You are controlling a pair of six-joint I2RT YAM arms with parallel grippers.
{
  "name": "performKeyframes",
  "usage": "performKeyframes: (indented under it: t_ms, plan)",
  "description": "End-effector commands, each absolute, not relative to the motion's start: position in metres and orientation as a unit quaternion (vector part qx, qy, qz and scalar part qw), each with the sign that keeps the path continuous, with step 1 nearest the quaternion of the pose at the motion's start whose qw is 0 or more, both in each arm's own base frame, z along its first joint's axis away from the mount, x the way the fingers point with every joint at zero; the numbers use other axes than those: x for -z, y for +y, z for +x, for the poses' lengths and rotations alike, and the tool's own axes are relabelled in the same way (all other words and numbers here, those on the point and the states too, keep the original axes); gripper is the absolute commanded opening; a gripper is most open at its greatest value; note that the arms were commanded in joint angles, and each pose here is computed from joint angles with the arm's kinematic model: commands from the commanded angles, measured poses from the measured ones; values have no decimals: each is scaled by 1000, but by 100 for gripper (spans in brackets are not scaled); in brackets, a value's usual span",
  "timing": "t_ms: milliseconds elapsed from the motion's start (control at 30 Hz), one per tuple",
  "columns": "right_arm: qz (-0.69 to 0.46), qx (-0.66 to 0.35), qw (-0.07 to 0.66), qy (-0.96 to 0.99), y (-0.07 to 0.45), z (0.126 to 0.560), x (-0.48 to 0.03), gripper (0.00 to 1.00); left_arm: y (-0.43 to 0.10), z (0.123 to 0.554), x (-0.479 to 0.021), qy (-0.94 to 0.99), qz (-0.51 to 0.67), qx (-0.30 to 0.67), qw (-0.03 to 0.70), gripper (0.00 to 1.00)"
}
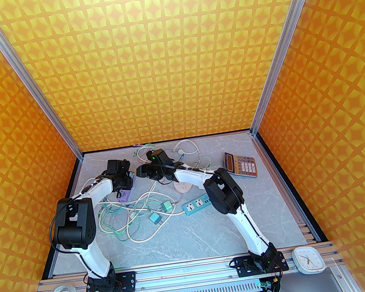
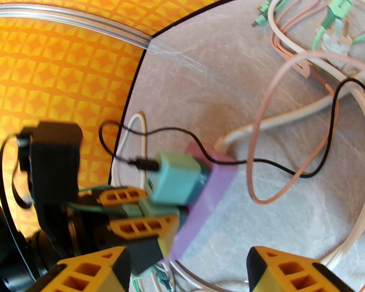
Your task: Pull the plug off the socket
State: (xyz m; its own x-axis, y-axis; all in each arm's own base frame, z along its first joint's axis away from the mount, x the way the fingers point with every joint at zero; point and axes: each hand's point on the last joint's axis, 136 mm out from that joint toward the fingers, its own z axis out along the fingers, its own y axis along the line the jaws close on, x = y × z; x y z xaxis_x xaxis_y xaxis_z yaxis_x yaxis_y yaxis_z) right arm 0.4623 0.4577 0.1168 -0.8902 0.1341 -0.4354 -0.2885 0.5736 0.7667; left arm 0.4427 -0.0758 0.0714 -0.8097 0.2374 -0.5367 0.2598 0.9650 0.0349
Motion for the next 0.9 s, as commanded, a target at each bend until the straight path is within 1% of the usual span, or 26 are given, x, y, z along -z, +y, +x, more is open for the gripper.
performKeyframes:
  t_ms: [0,33,100,133,200,233,633,867]
  plan:
    - [-26,-474,239,847,449,466,-128,69,-107,431,-88,945,158,59,282,14]
    - [-23,-473,237,848,447,466,-127,69,-112,429,-88,944,163,61,281,14]
    - [-20,-472,229,851,446,463,-123,60,-117,426,-87,943,169,62,281,14]
    - [-19,-472,227,852,446,463,-121,59,-118,425,-87,942,170,63,281,14]
    - [-14,-469,221,855,445,464,-114,47,-118,425,-84,943,171,62,278,14]
    - [-11,-470,218,855,446,463,-111,46,-118,425,-82,944,171,61,275,14]
    - [8,-513,185,838,457,465,-95,46,-116,426,-76,946,172,56,267,14]
    - [21,-501,167,849,453,459,-71,46,-115,428,-72,948,171,52,263,13]
